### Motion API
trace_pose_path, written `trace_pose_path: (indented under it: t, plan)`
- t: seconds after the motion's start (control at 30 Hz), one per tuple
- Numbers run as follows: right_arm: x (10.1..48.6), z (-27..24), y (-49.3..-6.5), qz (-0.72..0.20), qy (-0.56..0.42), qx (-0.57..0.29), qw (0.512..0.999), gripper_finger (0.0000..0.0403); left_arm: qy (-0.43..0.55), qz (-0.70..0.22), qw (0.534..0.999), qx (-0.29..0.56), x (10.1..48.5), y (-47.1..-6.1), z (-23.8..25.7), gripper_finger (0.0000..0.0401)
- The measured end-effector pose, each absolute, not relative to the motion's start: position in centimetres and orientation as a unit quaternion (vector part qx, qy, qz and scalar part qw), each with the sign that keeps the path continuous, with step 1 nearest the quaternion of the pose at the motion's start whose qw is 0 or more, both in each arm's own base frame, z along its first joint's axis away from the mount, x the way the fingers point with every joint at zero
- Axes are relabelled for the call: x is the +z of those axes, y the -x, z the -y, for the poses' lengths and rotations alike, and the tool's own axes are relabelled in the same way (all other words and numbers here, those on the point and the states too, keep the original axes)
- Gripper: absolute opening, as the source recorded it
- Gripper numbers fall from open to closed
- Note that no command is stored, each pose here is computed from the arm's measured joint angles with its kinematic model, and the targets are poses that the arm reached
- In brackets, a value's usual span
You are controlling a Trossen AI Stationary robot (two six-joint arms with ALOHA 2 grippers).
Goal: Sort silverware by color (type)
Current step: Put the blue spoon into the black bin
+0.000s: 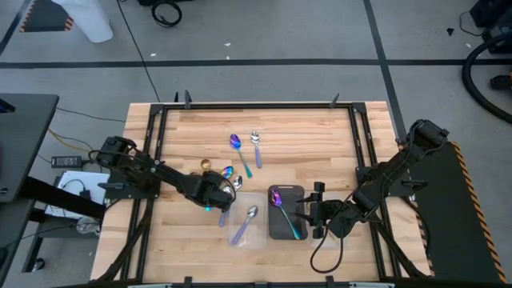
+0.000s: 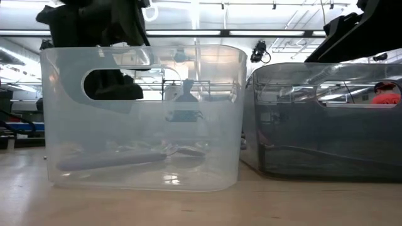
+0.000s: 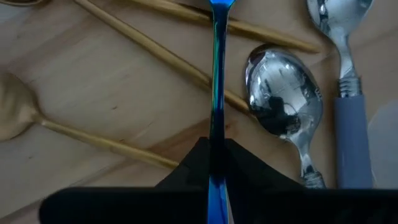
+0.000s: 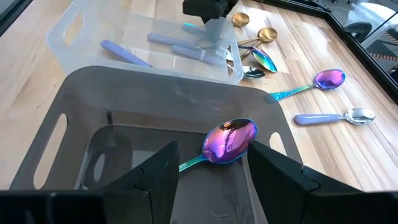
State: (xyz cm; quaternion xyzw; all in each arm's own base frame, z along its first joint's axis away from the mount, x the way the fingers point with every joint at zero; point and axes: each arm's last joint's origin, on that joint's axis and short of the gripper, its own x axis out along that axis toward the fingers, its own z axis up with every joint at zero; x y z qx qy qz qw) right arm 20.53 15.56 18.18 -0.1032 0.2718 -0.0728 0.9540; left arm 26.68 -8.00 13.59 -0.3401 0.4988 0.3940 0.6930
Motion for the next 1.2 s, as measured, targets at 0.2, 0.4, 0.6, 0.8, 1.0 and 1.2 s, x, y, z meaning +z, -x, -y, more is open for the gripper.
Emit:
trace_pose_path:
  t: [0.2, 0.4, 0.6, 0.8, 1.0, 1.2]
  plan:
    - [18.2, -15.6, -20.5, -0.272, 0.102, -0.073, 0.954, 0.0199, 0.328, -0.514, 0.692, 0.387, 14.9, -27.2, 8.3, 0.0038]
    - [18.2, -15.6, -20.5, -0.272, 0.102, -0.070, 0.954, 0.0199, 0.327, -0.508, 0.699, 0.383, 15.6, -27.7, 8.4, 0.0037]
    - [18.2, -15.6, -20.5, -0.273, 0.100, -0.069, 0.954, 0.0199, 0.319, -0.508, 0.705, 0.377, 17.0, -28.4, 8.5, 0.0037]
    - [18.2, -15.6, -20.5, -0.274, 0.099, -0.067, 0.954, 0.0199, 0.304, -0.515, 0.705, 0.381, 19.0, -28.9, 8.7, 0.0037]
    - [18.2, -15.6, -20.5, -0.274, 0.099, -0.067, 0.954, 0.0199, 0.295, -0.509, 0.714, 0.379, 20.9, -29.5, 8.8, 0.0037]
    - [18.2, -15.7, -20.5, -0.274, 0.100, -0.067, 0.954, 0.0199, 0.282, -0.507, 0.719, 0.382, 22.6, -29.8, 8.8, 0.0037]
